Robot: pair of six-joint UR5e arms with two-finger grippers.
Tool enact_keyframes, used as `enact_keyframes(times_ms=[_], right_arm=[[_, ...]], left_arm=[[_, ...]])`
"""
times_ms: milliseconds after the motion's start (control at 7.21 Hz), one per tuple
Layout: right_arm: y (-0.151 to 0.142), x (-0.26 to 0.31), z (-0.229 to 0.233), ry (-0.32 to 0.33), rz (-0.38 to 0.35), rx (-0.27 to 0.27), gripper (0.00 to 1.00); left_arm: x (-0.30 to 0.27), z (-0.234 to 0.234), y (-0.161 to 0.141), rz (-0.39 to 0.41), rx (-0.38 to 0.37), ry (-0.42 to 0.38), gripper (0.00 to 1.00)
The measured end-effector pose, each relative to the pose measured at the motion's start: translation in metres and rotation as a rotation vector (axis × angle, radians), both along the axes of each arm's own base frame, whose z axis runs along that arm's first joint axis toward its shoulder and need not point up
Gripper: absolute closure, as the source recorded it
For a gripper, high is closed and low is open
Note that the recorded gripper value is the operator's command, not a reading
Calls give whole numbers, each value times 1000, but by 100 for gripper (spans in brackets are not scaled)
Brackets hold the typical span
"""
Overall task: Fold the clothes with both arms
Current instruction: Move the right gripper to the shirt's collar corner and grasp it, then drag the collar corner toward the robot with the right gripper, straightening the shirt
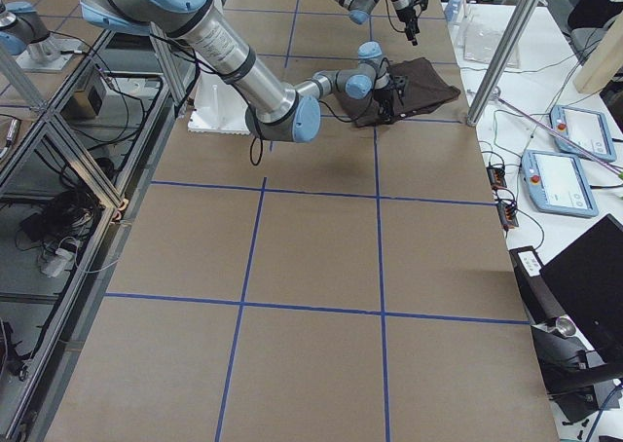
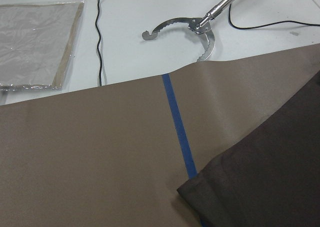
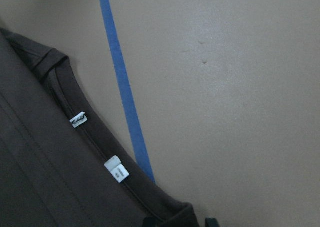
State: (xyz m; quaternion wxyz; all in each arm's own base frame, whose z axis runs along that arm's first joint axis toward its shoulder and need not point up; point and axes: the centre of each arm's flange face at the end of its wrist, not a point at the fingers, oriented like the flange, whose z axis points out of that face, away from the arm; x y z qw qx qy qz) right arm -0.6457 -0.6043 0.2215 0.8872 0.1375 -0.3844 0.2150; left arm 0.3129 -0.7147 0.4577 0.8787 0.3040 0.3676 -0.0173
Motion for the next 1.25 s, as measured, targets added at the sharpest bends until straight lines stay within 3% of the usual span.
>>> enact_keyframes(times_ms=[555, 832, 1110, 1248], right_arm=[[2, 2, -8, -3, -8, 14, 100], [17, 15, -20, -17, -17, 22, 100], [69, 43, 3, -32, -40, 37, 100], [111, 62, 21, -35, -58, 52, 100]], left_arm=[[2, 0, 1, 3, 0, 1, 0], [4, -2, 2, 5, 2, 5, 0], [6, -10, 3, 7, 14, 14, 0], [6, -13, 4, 8, 17, 16, 0]])
